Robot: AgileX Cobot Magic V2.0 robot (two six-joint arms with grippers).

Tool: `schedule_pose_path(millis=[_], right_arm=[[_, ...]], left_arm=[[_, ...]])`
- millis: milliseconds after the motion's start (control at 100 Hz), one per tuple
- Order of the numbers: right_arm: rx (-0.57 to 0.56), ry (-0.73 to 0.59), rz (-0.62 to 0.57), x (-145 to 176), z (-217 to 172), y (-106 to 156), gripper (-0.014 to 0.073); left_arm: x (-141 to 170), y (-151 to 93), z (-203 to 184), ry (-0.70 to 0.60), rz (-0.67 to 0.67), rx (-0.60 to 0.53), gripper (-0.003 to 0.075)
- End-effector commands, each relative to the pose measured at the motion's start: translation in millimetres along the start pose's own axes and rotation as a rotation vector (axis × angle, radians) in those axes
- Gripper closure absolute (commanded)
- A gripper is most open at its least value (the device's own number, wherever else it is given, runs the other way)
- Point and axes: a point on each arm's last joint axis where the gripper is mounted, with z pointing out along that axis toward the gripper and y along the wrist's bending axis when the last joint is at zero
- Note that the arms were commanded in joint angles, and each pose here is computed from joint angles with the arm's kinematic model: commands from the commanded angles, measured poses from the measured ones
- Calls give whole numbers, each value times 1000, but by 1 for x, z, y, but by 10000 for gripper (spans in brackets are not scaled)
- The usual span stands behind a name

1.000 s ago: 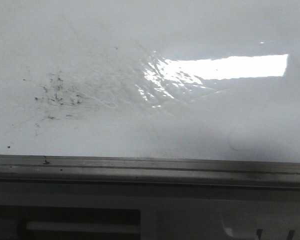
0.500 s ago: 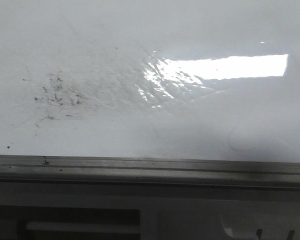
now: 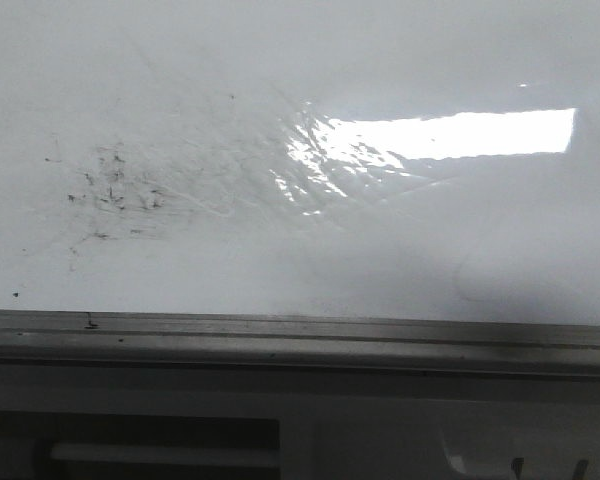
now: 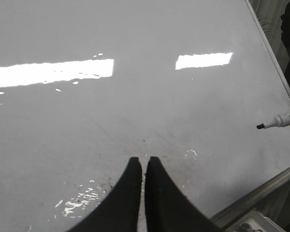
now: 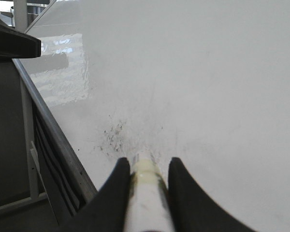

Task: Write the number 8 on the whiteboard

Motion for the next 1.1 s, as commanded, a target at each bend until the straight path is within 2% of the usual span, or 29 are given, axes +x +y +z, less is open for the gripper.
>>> schedule_pose_path(millis=[0, 130, 230, 480, 730, 1090], right_arm=[[39, -27, 3, -9, -1, -5, 639], [42, -28, 0, -9, -1, -5, 639], [44, -29, -47, -10, -1, -5, 639], [127, -71, 65, -16, -5, -14, 639], [200, -84, 42, -16, -6, -22, 639], [197, -49, -138, -15, -6, -22, 638]], left_arm=[[-8, -3, 1, -17, -13, 26, 741], [-8, -3, 1, -17, -13, 26, 741], [-8, -3, 1, -17, -13, 26, 741], [-8, -3, 1, -17, -13, 26, 741], [-8, -3, 1, -17, -13, 26, 741], [-8, -3, 1, -17, -13, 26, 741]])
